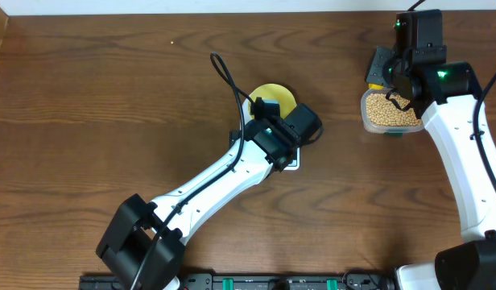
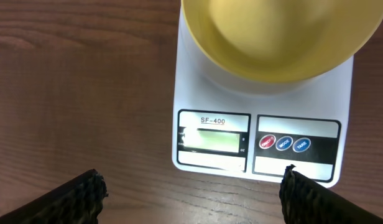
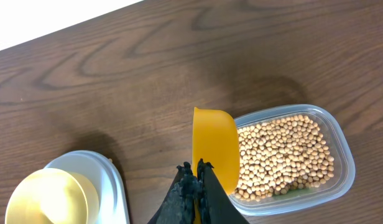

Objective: Scoop item into bowl and weigh 50g on scale
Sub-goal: 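Move the left gripper over the yellow bowl on the scale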

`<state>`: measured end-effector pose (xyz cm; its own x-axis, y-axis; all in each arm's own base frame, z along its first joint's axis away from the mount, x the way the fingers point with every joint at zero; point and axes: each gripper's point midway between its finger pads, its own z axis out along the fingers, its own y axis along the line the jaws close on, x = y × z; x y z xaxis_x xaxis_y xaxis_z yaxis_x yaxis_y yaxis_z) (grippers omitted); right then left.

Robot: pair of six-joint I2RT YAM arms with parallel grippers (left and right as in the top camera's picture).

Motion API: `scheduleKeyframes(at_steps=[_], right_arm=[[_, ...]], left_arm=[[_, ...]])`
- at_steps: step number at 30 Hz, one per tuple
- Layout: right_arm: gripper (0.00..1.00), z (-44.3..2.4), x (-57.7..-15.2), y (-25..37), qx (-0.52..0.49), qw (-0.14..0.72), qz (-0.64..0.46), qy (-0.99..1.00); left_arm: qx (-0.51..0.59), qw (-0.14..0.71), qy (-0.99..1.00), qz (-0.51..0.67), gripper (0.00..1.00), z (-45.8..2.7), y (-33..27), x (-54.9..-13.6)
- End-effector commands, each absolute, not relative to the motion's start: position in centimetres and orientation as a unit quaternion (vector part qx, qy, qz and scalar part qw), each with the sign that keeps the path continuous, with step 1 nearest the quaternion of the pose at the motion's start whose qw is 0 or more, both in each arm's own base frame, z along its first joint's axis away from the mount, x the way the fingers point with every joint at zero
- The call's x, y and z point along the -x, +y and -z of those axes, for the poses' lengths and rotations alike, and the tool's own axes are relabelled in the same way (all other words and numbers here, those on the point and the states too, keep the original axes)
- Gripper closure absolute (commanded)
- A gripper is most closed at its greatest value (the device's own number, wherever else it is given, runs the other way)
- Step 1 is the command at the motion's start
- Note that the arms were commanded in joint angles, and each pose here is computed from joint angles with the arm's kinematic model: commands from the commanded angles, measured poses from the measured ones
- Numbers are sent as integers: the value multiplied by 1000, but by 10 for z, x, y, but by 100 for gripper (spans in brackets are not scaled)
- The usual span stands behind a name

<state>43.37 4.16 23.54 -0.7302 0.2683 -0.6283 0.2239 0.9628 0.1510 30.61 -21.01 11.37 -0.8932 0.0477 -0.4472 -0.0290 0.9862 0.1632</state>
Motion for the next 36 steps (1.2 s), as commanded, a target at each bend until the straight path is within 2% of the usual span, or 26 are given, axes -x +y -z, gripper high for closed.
scheduleKeyframes(at_steps=[1,23,36], right_arm=[[99,-254,-435,40,-132,365,-38,921],[99,-256,-437,40,-124,370,-36,920],[99,-255,-436,40,-124,368,-36,921]], left_arm=[[-17,237,965,-109,9,-108,-204,-310],[-28,202,966,-157,8,-57,-206,-310],[-28,203,966,-155,8,-48,-210,-314]])
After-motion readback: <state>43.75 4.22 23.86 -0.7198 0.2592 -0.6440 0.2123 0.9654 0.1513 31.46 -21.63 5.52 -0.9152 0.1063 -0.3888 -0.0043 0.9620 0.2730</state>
